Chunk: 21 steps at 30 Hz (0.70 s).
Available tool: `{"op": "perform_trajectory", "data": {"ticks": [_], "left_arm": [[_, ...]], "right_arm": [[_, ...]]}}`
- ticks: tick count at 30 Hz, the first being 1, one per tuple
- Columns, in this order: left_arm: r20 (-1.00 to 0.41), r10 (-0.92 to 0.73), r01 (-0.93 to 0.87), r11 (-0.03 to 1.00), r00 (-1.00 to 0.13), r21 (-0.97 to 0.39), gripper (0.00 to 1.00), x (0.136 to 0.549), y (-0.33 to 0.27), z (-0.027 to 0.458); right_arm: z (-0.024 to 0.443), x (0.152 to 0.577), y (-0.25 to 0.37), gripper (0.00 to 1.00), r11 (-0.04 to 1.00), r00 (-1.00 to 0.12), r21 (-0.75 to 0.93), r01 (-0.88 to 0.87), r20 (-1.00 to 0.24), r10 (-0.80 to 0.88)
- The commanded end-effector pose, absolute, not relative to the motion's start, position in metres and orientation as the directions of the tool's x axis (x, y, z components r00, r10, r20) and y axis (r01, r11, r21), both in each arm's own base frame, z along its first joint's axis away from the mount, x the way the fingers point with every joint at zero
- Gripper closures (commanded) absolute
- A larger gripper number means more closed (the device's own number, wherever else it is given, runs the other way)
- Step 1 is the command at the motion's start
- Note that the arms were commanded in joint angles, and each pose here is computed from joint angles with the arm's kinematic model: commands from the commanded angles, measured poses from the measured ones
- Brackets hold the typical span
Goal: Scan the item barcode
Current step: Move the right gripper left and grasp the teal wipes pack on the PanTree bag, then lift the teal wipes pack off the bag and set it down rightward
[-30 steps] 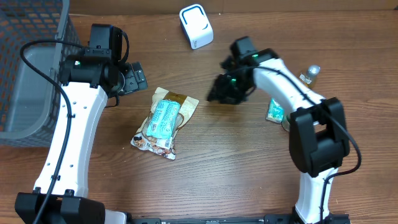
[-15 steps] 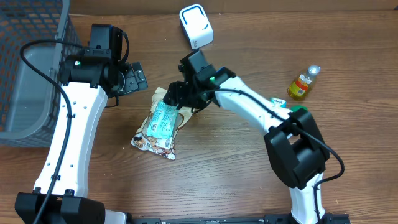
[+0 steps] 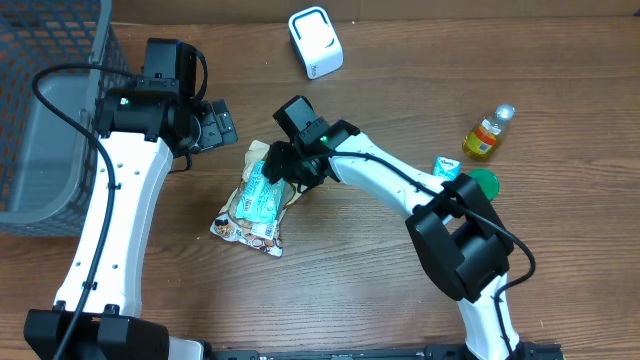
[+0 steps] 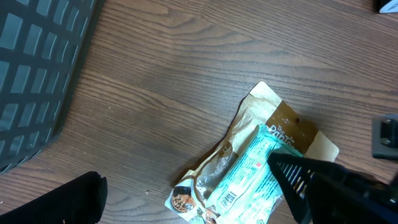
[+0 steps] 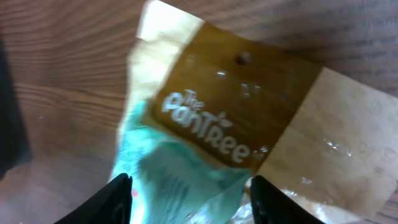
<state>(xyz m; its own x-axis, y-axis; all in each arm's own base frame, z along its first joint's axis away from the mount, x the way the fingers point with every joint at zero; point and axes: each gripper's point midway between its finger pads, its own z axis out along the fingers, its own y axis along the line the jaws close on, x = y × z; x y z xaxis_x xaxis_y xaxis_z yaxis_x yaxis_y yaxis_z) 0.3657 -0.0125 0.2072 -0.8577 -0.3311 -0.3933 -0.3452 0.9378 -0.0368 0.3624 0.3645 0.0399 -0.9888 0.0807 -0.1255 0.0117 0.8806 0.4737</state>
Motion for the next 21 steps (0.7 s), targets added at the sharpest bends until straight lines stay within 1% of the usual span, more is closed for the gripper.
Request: {"op": "perform_trajectory", "data": {"ticks": [1,2,3,7,8,9,10,11,16,17,21], "left_arm": [[-0.407,-0.316,-0.329,0.944,-0.857,-0.041,0.0,0.368,-0.013,0.213],[-0.407,-0.316,-0.329,0.944,-0.857,-0.041,0.0,0.368,-0.013,0.213],[-0.407,-0.316,-0.329,0.944,-0.857,-0.041,0.0,0.368,-0.013,0.213],[-0.407,-0.316,-0.329,0.944,-0.857,-0.041,0.0,0.368,-0.013,0.213],[-0.407,-0.316,-0.329,0.944,-0.857,-0.041,0.01,0.368,-0.013,0.213],[-0.407,-0.316,-0.328,0.944,-0.857,-0.041,0.0,0.368,-0.013,0.213],[-0.407,-0.316,-0.329,0.944,-0.857,-0.041,0.0,0.368,-0.013,0.213],[-0.407,-0.316,-0.329,0.944,-0.857,-0.041,0.0,0.368,-0.013,0.213],[-0.407,-0.316,-0.329,0.944,-0.857,-0.041,0.0,0.368,-0.013,0.213],[-0.407,-0.316,-0.329,0.944,-0.857,-0.041,0.0,0.368,-0.013,0.213],[-0.407,-0.316,-0.329,0.944,-0.857,-0.041,0.01,0.368,-0.013,0.213]], "right_arm": [[0.036,0.364,0.366,0.64,0.884,-0.987,0.467,0.028,-0.125,0.097],[0.036,0.363,0.366,0.7,0.882,-0.988,0.47,0.028,-0.122,0.096],[0.037,0.362,0.368,0.73,0.879,-0.989,0.476,0.026,-0.119,0.094],[0.037,0.36,0.369,0.73,0.876,-0.99,0.482,0.026,-0.107,0.089],[0.037,0.36,0.368,0.76,0.876,-0.99,0.481,0.027,-0.106,0.089],[0.037,0.36,0.368,0.81,0.877,-0.991,0.48,0.028,-0.105,0.089],[0.037,0.36,0.368,0.92,0.877,-0.991,0.48,0.027,-0.104,0.088],[0.037,0.359,0.368,0.96,0.876,-0.991,0.482,0.027,-0.103,0.087],[0.078,0.375,0.376,0.96,0.787,-0.991,0.616,0.008,-0.098,0.087],[0.101,0.385,0.368,0.96,0.749,-0.989,0.663,0.012,-0.102,0.106],[0.135,0.408,0.339,0.96,0.694,-0.981,0.72,0.026,-0.115,0.157]]}}
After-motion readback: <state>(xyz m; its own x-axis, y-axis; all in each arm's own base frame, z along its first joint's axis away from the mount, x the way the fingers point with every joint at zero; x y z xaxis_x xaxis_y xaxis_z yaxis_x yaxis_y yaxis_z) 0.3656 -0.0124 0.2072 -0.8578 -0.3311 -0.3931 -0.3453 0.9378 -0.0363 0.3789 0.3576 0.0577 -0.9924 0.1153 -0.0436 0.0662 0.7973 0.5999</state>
